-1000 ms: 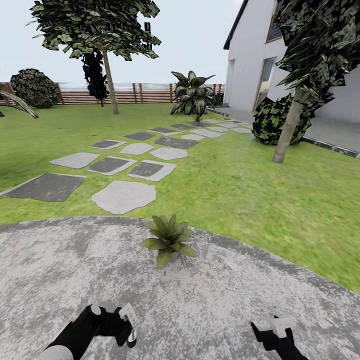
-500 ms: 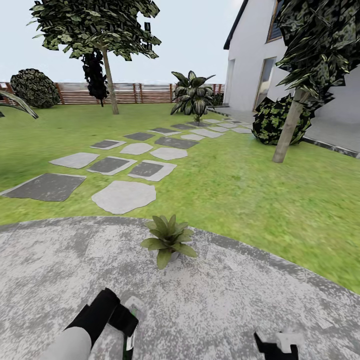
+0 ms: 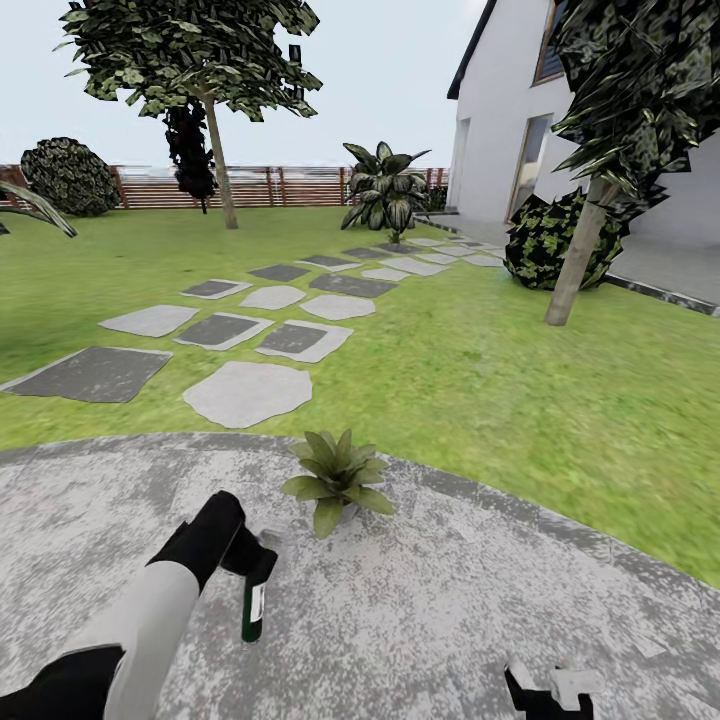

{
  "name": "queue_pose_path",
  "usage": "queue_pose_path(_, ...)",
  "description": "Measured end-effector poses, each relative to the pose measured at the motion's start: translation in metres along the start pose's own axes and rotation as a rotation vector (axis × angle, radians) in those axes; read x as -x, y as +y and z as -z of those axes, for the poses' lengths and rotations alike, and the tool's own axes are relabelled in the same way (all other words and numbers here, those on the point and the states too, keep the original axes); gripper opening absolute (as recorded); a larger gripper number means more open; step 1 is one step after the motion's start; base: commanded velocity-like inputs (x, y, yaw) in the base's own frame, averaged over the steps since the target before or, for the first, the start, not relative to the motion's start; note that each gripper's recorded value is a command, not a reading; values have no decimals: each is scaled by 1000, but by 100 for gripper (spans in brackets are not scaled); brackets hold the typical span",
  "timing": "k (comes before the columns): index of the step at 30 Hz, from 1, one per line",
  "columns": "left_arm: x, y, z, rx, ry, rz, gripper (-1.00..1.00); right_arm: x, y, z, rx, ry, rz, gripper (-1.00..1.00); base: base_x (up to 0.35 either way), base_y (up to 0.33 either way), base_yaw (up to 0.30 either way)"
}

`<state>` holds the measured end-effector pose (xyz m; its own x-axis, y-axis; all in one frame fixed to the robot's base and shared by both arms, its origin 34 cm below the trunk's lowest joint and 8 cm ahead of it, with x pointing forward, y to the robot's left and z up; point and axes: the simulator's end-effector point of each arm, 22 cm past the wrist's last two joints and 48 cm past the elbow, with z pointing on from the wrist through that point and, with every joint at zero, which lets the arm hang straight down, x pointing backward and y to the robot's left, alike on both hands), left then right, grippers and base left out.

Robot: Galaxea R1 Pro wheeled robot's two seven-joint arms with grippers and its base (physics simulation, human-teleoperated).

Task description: Pick up the pesticide atomizer in the garden and spray insectifuge to fully cover both potted plants in the garden.

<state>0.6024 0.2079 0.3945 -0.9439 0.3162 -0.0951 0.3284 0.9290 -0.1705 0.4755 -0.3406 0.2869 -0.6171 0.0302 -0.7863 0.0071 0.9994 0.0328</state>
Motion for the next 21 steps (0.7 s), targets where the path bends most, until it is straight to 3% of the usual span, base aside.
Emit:
queue_pose_path(9,39,3,35,8,-30,22,-100,0,-1,0,-2,1,-1,100,0,0,0)
queue_pose_path(13,44,0,39,0,-35,20,-100,-1,-2,0,-4,1,-2,100,29,0,0)
queue_pose_path(21,45,-2,40,-1,-37,11,-100,-3,-2,2,-6,4,-3,100,272,0,0)
